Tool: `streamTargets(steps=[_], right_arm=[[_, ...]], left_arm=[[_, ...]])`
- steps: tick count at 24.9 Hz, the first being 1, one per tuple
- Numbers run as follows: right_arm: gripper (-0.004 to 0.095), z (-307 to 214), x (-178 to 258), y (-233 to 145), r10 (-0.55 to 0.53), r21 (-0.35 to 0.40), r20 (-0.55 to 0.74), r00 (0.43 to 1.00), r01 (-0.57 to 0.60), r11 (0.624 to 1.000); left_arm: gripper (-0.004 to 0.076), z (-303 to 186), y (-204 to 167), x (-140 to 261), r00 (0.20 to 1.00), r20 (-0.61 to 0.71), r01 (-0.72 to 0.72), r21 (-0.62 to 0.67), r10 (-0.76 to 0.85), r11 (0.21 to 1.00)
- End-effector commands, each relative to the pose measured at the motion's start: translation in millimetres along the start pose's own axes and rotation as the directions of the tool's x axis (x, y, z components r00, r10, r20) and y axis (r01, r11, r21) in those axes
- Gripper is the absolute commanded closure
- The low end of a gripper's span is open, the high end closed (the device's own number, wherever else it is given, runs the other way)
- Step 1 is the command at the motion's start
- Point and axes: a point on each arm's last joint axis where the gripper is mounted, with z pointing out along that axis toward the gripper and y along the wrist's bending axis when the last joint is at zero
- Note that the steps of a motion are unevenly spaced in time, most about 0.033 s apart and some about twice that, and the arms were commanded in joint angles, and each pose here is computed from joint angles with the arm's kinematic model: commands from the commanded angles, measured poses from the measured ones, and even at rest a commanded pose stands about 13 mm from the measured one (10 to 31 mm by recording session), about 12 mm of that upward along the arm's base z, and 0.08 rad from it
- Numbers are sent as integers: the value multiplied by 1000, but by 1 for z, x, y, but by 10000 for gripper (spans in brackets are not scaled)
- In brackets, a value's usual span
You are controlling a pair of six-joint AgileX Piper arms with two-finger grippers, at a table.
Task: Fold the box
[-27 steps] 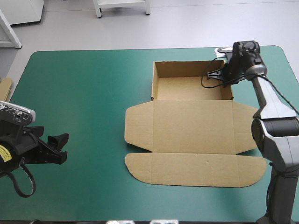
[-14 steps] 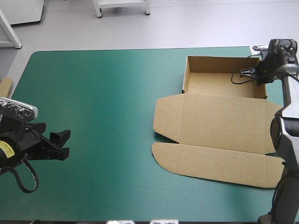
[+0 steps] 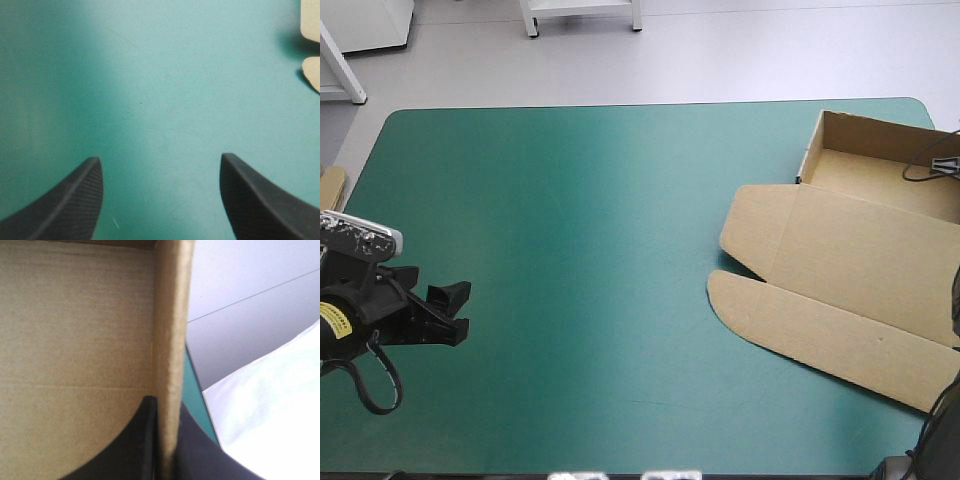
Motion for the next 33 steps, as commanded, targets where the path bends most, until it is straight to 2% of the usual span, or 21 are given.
streamTargets(steps=[1,4,8,10,15,18,19,21,24,27,28,29,33], right_arm=[[919,-19,-4,-38,14,101,91,996,-23,995],[919,-5,-1,-47,29,87,66,997,-35,996],[919,9,-1,-41,30,23,48,998,-31,999],[901,10,-1,-39,26,21,44,999,-26,999],[698,5,-2,-39,33,12,53,998,-34,999],[534,-5,-3,-38,46,-13,72,996,-46,999],[439,-16,-3,-38,51,-17,95,994,-50,999],[373,-37,-3,-40,56,-15,138,989,-54,998],[370,-78,-1,-39,83,-62,211,974,-71,996],[385,-139,10,-15,85,-222,277,957,-22,975],[407,-163,16,0,71,-296,323,944,29,955],[424,-176,20,11,52,-325,349,936,69,943],[505,-245,57,65,-65,-376,463,884,262,889]], left_arm=[[246,-4,-1,-8,998,69,5,6,-6,1000],[249,-4,-1,-8,998,69,5,6,-6,1000],[250,-4,-1,-8,998,69,5,6,-6,1000],[250,-4,-1,-8,998,69,5,6,-6,1000],[250,-4,-1,-8,998,69,5,6,-6,1000],[250,-4,-1,-8,998,69,3,6,-3,1000],[250,-4,-1,-8,998,69,0,6,-1,1000],[250,-5,0,-9,997,75,-3,4,2,1000],[250,-5,1,-9,997,81,-8,-10,8,1000],[250,-5,8,-9,997,72,-33,-87,39,996],[250,-5,9,-9,996,76,-39,-105,47,994],[250,-6,11,-9,996,79,-37,-119,47,992],[250,-7,15,-10,995,81,-49,-167,63,985]])
